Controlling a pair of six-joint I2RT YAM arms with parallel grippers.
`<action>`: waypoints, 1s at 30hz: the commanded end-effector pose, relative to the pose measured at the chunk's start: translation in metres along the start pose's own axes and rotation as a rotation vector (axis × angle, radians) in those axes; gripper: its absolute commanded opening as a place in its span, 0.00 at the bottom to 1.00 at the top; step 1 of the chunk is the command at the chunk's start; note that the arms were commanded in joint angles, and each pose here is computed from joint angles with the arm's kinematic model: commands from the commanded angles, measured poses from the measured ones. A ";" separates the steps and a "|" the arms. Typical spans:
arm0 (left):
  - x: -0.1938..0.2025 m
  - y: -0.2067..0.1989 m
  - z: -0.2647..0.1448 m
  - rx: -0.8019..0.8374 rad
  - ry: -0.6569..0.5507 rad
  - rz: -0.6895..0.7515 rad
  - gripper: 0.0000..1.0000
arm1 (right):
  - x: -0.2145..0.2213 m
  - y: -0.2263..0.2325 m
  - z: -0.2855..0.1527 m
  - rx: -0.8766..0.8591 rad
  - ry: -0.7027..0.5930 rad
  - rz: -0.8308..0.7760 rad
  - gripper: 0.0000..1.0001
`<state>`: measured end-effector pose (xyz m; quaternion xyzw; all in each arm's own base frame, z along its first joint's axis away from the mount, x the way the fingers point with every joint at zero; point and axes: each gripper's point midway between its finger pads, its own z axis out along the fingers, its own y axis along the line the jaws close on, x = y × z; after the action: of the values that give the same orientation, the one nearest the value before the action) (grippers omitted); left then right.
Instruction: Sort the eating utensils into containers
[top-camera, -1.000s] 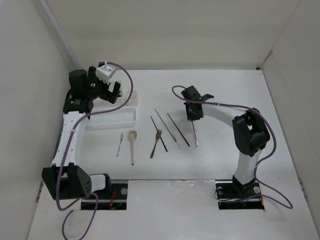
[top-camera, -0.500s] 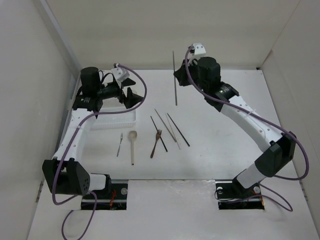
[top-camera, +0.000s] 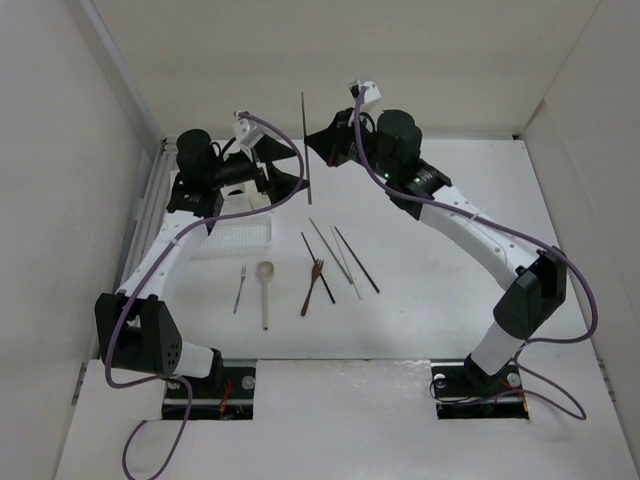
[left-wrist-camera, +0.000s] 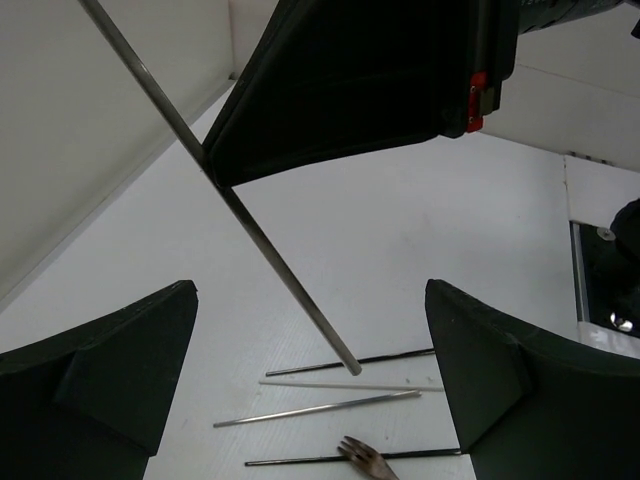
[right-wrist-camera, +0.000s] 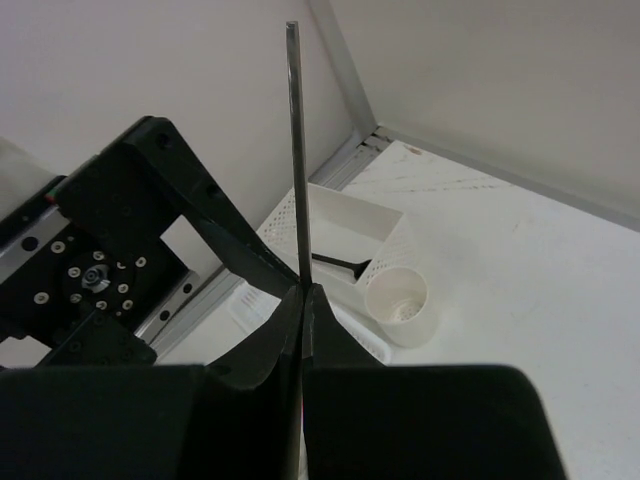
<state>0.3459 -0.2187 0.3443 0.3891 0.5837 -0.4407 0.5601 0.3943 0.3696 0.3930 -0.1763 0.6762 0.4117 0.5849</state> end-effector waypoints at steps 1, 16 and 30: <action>-0.012 -0.007 0.003 0.028 -0.042 0.043 0.96 | -0.038 0.037 0.001 -0.114 -0.110 -0.003 0.00; -0.014 0.024 0.003 -0.138 -0.073 0.041 0.08 | -0.017 0.054 0.010 -0.161 -0.069 0.014 0.00; 0.087 0.111 -0.105 -0.445 0.555 0.525 0.00 | -0.011 -0.010 -0.019 -0.013 -0.061 0.031 0.54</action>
<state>0.4090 -0.1411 0.2723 0.3978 0.6769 -0.1938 0.5883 0.3870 0.3802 0.3689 -0.1777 0.6827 0.4370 0.5580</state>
